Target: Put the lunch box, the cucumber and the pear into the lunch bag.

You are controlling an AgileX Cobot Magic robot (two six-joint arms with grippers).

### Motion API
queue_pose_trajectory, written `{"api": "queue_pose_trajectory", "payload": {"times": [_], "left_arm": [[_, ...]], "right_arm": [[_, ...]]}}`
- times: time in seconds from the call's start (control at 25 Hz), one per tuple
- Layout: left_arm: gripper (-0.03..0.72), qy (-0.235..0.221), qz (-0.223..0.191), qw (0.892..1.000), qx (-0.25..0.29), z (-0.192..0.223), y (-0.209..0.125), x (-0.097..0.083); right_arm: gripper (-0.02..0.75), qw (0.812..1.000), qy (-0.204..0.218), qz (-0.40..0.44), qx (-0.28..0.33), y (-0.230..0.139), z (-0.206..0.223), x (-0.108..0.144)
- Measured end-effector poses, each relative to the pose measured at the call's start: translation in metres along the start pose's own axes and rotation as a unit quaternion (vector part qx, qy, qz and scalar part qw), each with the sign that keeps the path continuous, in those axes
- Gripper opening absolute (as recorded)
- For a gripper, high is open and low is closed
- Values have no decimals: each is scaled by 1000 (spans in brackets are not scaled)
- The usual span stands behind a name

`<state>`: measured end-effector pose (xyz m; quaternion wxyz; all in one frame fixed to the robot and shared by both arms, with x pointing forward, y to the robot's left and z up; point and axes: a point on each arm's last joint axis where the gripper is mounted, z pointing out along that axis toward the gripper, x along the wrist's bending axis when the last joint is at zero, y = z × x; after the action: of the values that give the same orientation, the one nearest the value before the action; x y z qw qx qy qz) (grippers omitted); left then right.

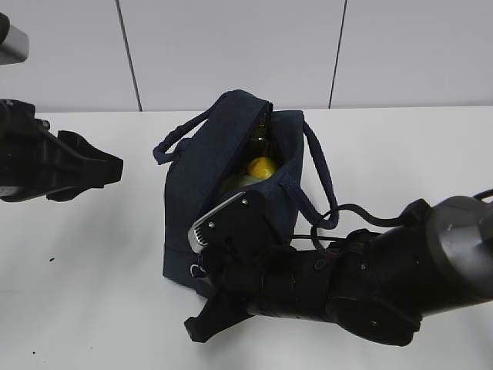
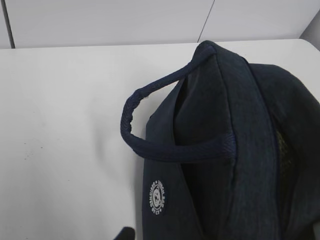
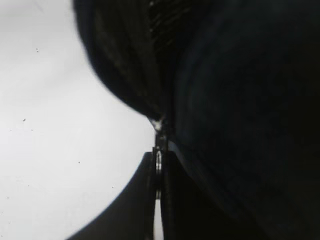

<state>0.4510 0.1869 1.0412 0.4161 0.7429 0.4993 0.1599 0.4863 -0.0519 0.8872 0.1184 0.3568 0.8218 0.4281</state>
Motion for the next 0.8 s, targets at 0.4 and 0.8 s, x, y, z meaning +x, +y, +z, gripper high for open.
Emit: {"api": "queue_pose_trajectory", "payload": {"times": [0.4, 0.8], "left_arm": [[256, 0, 3, 1000, 3, 0, 0, 0], [256, 4, 44, 999, 31, 0, -5, 1]], "right_arm": [[6, 999, -15, -30, 11, 21, -28, 2], [6, 995, -37, -70, -53, 75, -92, 8]]}}
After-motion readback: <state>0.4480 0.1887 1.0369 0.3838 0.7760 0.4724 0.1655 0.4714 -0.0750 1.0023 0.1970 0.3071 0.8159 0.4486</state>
